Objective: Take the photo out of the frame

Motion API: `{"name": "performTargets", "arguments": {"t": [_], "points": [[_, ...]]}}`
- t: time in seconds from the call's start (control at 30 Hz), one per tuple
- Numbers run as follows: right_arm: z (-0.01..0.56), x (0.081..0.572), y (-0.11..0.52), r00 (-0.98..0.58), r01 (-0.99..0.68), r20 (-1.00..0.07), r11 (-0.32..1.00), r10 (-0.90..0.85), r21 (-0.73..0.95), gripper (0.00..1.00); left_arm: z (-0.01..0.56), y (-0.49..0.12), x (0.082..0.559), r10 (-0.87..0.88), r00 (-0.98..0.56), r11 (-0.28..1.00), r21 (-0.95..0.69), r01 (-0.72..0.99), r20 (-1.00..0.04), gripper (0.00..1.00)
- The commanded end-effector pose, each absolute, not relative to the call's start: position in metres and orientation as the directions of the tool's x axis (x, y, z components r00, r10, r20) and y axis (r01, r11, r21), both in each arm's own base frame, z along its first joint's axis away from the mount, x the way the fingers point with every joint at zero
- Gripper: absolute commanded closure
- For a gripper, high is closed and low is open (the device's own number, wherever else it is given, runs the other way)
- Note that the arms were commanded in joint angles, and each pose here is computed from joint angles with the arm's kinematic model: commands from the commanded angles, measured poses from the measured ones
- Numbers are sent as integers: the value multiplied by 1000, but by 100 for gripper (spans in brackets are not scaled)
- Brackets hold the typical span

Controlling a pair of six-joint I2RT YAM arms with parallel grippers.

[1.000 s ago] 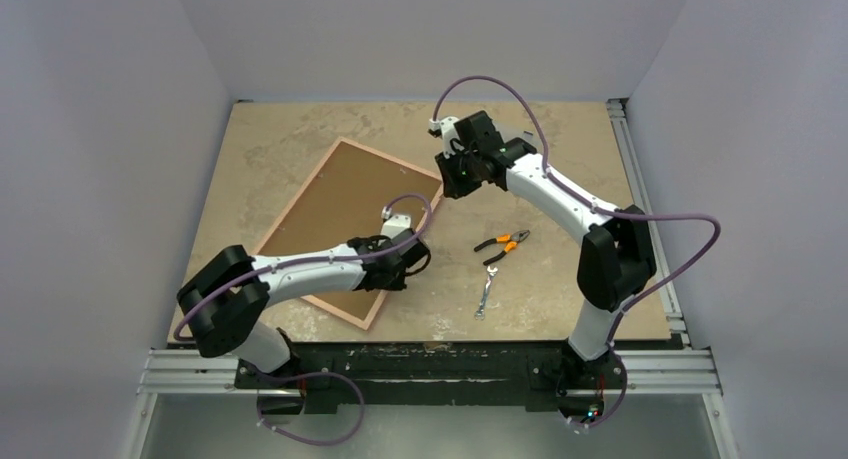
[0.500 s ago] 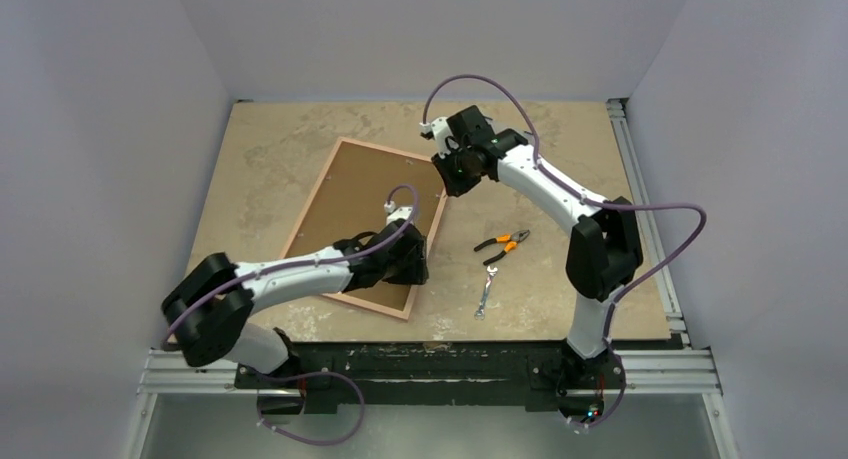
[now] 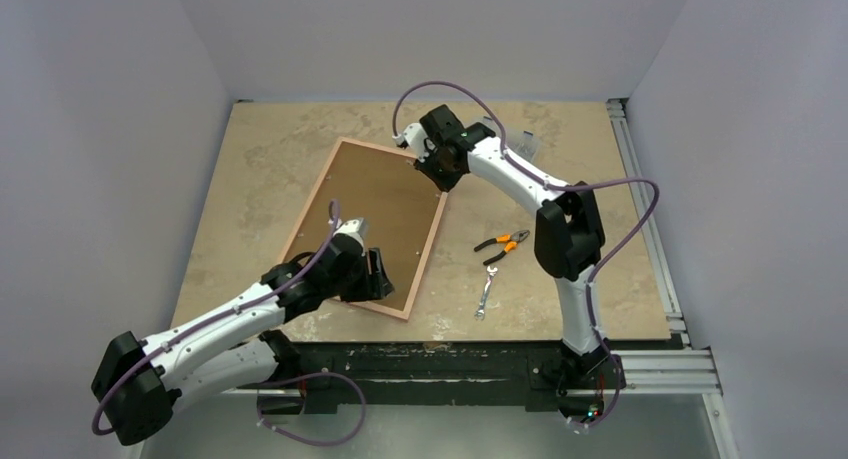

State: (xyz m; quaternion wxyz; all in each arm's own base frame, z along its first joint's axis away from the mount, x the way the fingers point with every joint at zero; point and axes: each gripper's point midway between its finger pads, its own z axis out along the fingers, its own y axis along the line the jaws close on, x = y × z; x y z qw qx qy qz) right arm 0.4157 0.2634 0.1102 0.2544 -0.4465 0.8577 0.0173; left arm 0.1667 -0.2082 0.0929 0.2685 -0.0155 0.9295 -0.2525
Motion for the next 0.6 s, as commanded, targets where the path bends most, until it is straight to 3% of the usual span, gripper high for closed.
{"name": "performTargets", "arguments": {"t": [0.0,0.57], "points": [[129,434,260,-406,-773,-442,559,-800,-301,100,75,-191,147,-204,-893,873,-487,18,-401,43],[97,420,262,-376,-847,-356,473,-856,-242,100,44,-184,141,-252,-901,876,-478,-57,-354,45]]}}
